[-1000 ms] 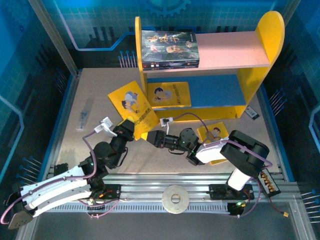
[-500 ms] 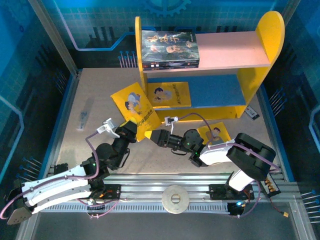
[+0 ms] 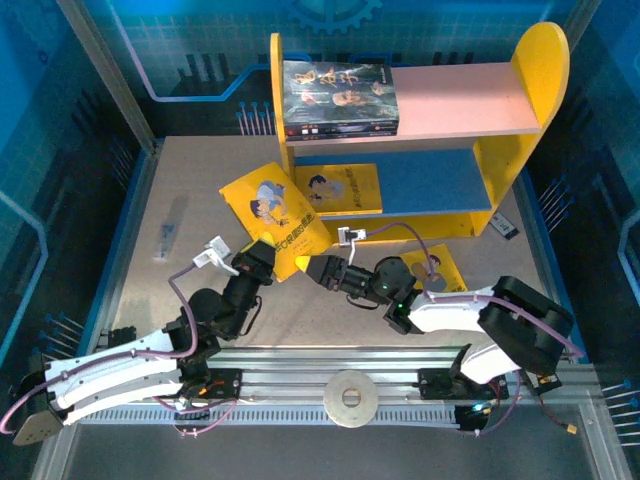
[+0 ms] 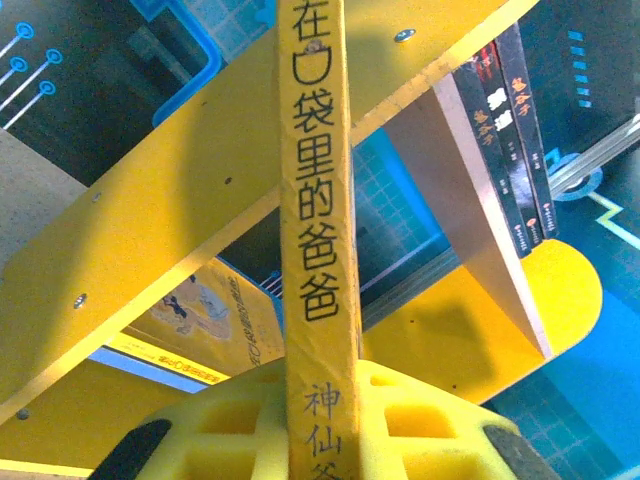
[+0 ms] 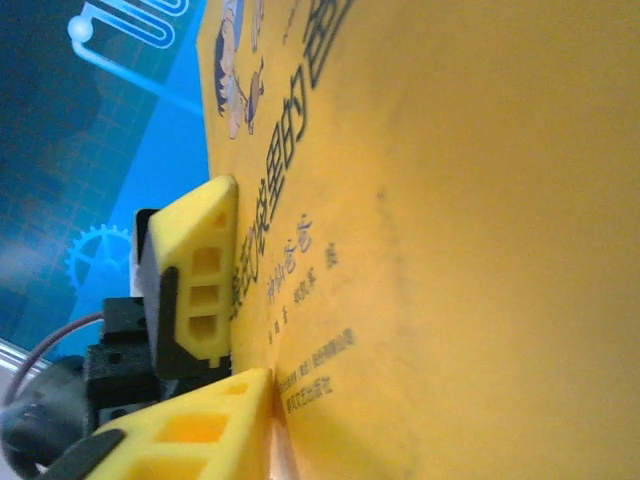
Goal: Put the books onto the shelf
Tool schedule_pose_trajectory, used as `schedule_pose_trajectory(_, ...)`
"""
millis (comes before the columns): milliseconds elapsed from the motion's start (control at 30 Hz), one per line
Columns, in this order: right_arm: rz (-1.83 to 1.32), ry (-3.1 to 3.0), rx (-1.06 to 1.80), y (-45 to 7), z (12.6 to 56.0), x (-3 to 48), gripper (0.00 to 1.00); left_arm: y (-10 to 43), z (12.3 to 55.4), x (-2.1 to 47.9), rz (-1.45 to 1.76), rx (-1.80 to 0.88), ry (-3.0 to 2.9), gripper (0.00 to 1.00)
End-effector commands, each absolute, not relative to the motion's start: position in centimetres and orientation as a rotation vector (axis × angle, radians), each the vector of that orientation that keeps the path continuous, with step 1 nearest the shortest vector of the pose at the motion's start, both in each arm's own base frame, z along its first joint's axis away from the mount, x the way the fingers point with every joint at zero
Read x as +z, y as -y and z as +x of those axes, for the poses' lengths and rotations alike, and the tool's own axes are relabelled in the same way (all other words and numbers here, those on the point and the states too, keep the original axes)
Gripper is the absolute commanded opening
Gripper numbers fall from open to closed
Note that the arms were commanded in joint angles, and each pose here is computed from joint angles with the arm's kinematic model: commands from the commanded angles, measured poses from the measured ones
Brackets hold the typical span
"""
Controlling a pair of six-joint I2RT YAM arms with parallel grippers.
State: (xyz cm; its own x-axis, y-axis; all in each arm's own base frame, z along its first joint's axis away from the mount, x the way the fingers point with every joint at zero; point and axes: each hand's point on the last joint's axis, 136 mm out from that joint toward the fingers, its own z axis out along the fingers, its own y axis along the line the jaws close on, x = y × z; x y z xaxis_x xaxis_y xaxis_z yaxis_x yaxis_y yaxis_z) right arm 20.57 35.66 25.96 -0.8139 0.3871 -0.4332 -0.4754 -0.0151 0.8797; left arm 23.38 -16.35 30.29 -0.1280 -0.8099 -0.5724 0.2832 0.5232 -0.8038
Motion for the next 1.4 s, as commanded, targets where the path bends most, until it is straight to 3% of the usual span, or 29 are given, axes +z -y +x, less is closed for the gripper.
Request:
schedule_pose_trajectory(0, -0.107, -1.599, 1.81, -34.4, 20.9, 27.8, 0.27, 16.4, 23.3, 30.6, -0.495, -1.013, -1.382, 0.0)
schedule_pose_trajectory(100, -0.126, -1.596, 1.785, -34.2, 20.8, 28.1, 0.2, 16.7, 23.4, 30.4, -0.487, -1.014, -1.393, 0.0)
schedule_pose_trajectory(200, -0.149, -1.592, 1.753, -33.8, 20.6, 28.3, 0.14, 16.8, 23.4, 30.1, -0.487, -1.011, -1.406, 0.08)
schedule_pose_trajectory(333, -0.194, -1.604, 1.688, -33.0, 20.0, 28.3, 0.11, 16.3, 23.3, 29.6, -0.496, -0.994, -1.417, 0.23)
schedule_pose_trajectory(467, -0.289, -1.621, 1.614, -31.7, 18.9, 28.8, 0.11, 15.4, 23.0, 29.4, -0.49, -0.953, -1.431, 0.44)
schedule_pose_trajectory(600, -0.391, -1.686, 1.535, -30.0, 17.6, 28.6, 0.1, 14.1, 22.6, 29.4, -0.468, -0.894, -1.458, 0.58)
schedule_pose_trajectory(1033, -0.589, -1.978, 1.303, -22.8, 14.2, 26.2, 0.1, 11.9, 22.2, 30.6, -0.235, -0.559, -1.866, 0.63)
schedule_pose_trajectory(1367, -0.702, -2.052, 1.372, -23.1, 13.9, 25.5, 0.1, 15.7, 23.9, 29.9, 0.111, -0.649, -2.132, 0.67)
